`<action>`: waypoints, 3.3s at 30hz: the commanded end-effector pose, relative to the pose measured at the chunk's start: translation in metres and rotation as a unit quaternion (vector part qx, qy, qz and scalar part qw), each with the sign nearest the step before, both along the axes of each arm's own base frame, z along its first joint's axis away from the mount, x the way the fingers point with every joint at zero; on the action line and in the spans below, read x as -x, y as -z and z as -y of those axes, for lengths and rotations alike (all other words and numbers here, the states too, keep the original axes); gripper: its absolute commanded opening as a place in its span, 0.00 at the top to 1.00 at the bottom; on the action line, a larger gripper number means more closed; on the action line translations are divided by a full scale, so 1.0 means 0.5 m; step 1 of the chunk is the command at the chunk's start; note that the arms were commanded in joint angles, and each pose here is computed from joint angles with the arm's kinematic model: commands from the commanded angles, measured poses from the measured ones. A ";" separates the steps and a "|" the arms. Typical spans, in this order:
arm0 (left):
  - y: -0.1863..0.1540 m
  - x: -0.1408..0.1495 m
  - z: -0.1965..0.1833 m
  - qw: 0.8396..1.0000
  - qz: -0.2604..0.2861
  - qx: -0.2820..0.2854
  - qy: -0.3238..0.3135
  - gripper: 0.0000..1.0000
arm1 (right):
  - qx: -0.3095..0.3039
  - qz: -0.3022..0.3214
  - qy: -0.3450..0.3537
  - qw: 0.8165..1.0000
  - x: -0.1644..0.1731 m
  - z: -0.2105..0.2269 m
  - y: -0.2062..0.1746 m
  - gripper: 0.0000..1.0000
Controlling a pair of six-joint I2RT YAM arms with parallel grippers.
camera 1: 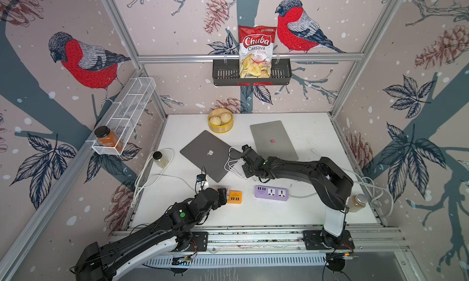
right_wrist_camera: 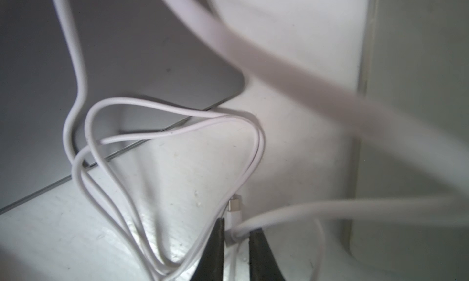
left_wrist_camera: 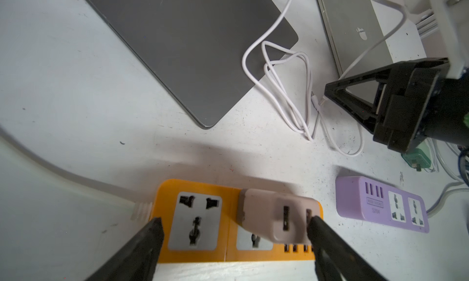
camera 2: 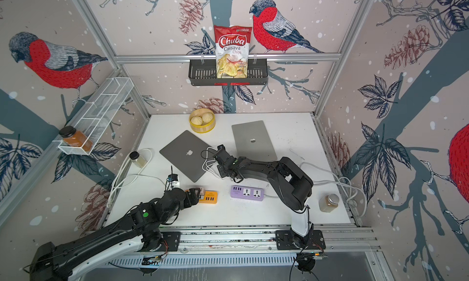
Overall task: Unplug the laptop charger
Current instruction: Place the charging cable at the center of the board, then pick up the charging cable from the center of the board, then place the charging cable at the center of the board.
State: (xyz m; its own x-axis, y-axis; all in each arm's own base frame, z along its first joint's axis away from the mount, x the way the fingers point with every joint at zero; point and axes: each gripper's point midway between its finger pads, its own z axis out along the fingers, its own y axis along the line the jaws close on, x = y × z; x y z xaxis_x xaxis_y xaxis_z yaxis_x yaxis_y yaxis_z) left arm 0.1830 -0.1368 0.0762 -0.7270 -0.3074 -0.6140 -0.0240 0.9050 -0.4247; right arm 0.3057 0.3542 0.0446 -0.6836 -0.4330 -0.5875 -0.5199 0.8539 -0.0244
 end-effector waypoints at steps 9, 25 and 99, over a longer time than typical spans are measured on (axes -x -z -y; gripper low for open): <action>-0.055 -0.020 -0.006 0.999 0.034 -0.024 0.001 0.09 | -0.014 -0.015 0.002 1.000 0.040 0.012 0.003 0.53; -0.037 -0.017 0.006 1.000 0.014 -0.026 0.010 0.20 | -0.076 0.039 -0.022 0.996 0.132 0.005 -0.129 0.38; -0.046 -0.033 -0.034 0.998 0.042 -0.030 -0.030 0.13 | 0.011 0.073 -0.091 0.993 -0.299 -0.095 0.028 1.00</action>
